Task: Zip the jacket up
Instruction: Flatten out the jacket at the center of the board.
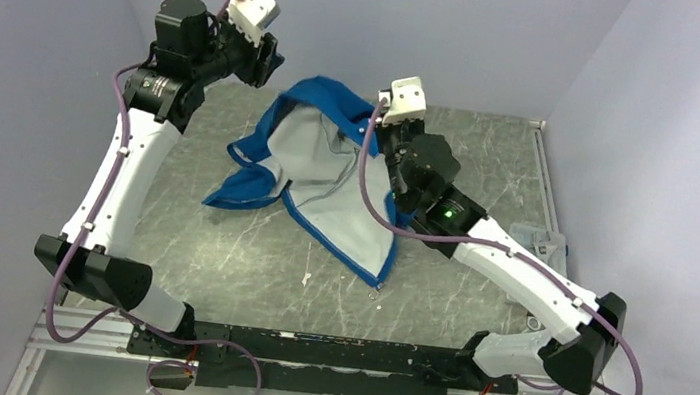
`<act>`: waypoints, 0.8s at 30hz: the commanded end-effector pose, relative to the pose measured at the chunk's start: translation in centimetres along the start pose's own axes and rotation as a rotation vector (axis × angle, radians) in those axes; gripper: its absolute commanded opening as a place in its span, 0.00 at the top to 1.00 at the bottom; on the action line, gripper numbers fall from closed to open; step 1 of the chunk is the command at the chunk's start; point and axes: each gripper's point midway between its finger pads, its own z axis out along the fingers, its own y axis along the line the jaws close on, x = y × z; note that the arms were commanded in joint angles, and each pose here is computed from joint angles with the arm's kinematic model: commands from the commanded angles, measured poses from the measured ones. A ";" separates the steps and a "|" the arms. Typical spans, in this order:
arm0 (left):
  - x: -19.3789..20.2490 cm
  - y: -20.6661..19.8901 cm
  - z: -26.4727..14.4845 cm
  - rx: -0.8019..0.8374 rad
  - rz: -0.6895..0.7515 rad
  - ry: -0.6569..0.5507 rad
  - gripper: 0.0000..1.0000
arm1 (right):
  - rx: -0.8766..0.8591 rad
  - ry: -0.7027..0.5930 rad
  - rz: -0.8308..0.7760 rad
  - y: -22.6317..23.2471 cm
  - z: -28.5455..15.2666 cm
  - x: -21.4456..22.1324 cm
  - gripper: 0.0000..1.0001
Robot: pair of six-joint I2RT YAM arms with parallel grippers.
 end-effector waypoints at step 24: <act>24.5 -6.0 -1.2 0.487 0.449 0.412 0.01 | -0.373 0.505 -0.073 8.6 -7.0 15.1 0.47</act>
